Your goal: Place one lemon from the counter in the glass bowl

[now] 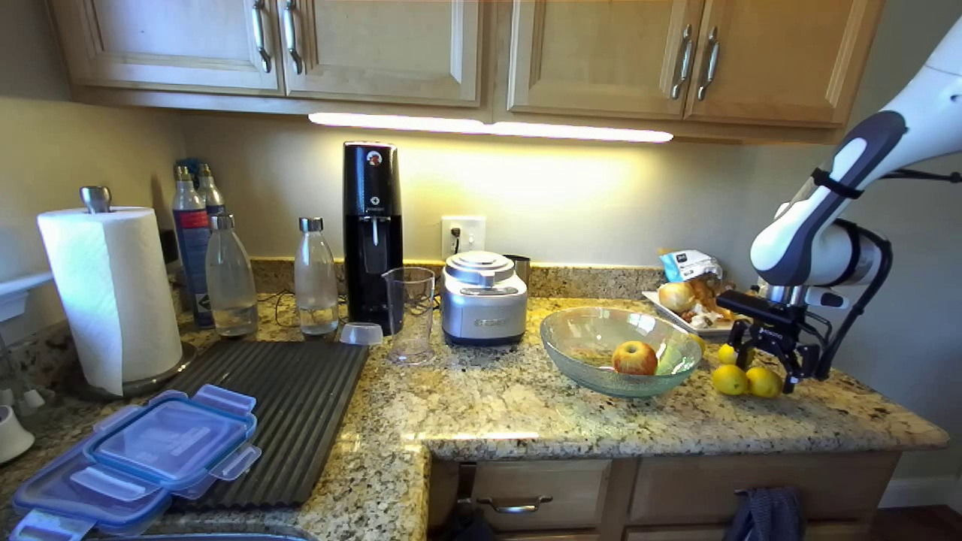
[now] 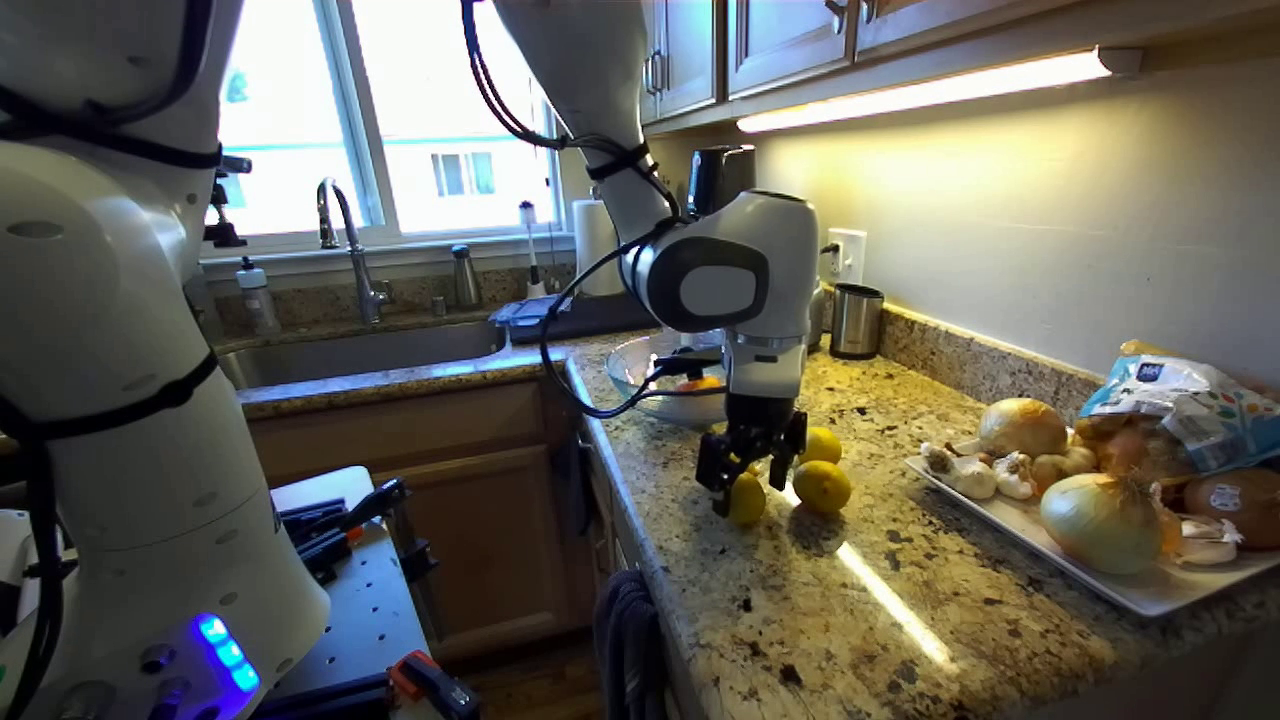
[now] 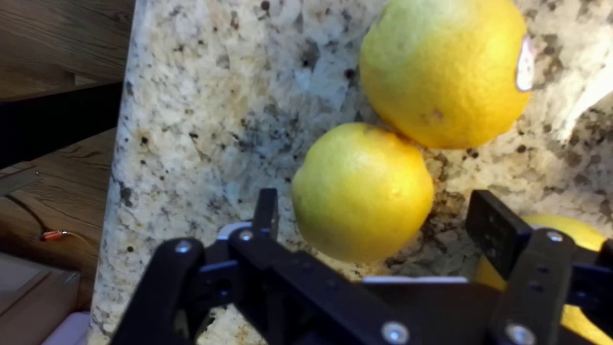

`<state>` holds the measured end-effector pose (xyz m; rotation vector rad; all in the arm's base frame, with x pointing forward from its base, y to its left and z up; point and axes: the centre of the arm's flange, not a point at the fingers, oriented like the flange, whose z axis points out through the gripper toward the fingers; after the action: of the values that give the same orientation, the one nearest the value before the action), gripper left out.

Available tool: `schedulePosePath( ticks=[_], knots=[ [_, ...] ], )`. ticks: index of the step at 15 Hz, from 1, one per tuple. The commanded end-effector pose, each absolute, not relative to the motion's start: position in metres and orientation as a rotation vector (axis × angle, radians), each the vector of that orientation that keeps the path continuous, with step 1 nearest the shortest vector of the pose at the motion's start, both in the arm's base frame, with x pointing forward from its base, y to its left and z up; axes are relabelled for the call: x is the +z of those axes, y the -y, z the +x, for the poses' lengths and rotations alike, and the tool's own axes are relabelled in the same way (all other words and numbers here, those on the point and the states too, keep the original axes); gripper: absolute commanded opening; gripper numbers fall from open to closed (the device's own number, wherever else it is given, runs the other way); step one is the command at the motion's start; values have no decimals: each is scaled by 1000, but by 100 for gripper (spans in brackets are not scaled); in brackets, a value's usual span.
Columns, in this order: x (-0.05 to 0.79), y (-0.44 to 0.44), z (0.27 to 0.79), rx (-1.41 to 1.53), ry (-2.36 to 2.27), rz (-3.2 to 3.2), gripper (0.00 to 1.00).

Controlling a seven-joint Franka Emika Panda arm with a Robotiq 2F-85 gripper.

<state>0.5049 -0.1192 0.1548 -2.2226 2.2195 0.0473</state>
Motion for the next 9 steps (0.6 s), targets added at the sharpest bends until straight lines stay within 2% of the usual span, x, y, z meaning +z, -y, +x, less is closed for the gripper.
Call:
schedulePosePath(
  ticks=[1, 2, 3, 4, 9],
  knots=[
    [167, 114, 497, 67, -2193, -2225, 100],
    [166, 113, 497, 64, -2194, -2227, 100],
    [166, 114, 497, 65, -2194, -2229, 93],
    [165, 114, 497, 68, -2192, -2230, 74],
    [165, 115, 496, 70, -2195, -2226, 41]
  ],
)
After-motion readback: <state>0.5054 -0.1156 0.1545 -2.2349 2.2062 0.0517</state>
